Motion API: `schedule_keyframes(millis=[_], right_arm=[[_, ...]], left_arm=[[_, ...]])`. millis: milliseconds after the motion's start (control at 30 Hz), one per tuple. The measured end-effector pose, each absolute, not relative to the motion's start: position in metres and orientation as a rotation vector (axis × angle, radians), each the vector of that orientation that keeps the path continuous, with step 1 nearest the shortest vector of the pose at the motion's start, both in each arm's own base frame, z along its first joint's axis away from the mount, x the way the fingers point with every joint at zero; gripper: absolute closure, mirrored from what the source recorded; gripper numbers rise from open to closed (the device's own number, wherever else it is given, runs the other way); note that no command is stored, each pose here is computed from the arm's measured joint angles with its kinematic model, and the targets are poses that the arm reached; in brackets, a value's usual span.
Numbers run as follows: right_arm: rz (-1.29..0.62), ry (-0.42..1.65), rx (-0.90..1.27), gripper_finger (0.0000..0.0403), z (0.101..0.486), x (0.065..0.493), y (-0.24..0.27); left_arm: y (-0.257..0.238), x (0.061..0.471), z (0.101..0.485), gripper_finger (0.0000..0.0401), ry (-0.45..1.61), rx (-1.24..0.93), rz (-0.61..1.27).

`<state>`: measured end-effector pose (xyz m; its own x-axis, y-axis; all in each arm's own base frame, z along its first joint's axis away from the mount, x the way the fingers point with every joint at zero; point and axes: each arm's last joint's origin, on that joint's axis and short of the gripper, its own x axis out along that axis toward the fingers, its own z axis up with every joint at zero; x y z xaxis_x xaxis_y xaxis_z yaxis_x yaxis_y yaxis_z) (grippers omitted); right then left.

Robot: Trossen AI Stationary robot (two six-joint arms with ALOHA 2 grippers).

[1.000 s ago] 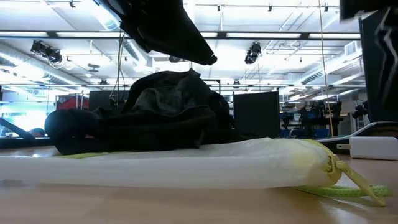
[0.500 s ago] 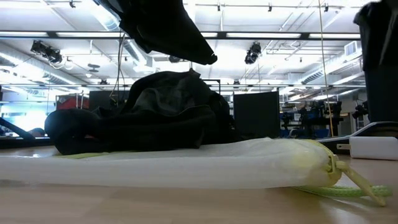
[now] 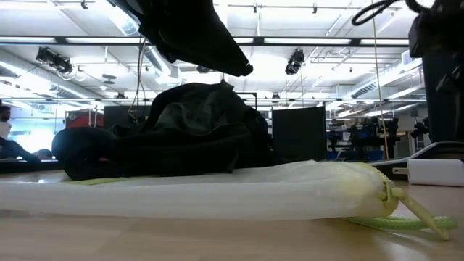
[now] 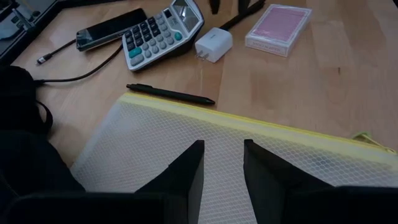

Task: Unpack backpack
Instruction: Put the white charger adapter into the yellow zipper pouch

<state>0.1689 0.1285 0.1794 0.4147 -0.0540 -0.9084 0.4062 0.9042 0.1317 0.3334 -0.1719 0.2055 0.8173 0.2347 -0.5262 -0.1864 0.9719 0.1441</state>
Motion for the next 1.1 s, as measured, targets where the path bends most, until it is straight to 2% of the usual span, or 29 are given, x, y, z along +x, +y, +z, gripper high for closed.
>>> schedule_keyframes(millis=[133,333,567,700,867,1100], right_arm=[[-0.313,1.116,0.281,0.0183,0.163,0.172,0.123],[-0.311,1.122,0.273,0.0119,0.154,0.189,0.112],[-0.321,1.128,0.289,0.0091,0.148,0.203,0.100],[-0.338,1.215,0.284,0.0103,0.135,0.206,0.095],[-0.341,1.260,0.290,0.0137,0.129,0.210,0.091],[-0.311,1.186,0.290,0.0246,0.149,0.216,0.092]], left_arm=[[-0.172,0.333,0.205,0.0314,0.572,0.087,0.225],[-0.172,0.333,0.206,0.0314,0.570,0.073,0.229],[-0.172,0.334,0.203,0.0314,0.574,0.075,0.230],[-0.173,0.337,0.191,0.0314,0.602,0.096,0.235],[-0.173,0.340,0.177,0.0314,0.640,0.144,0.236],[-0.173,0.340,0.176,0.0314,0.645,0.149,0.237]])
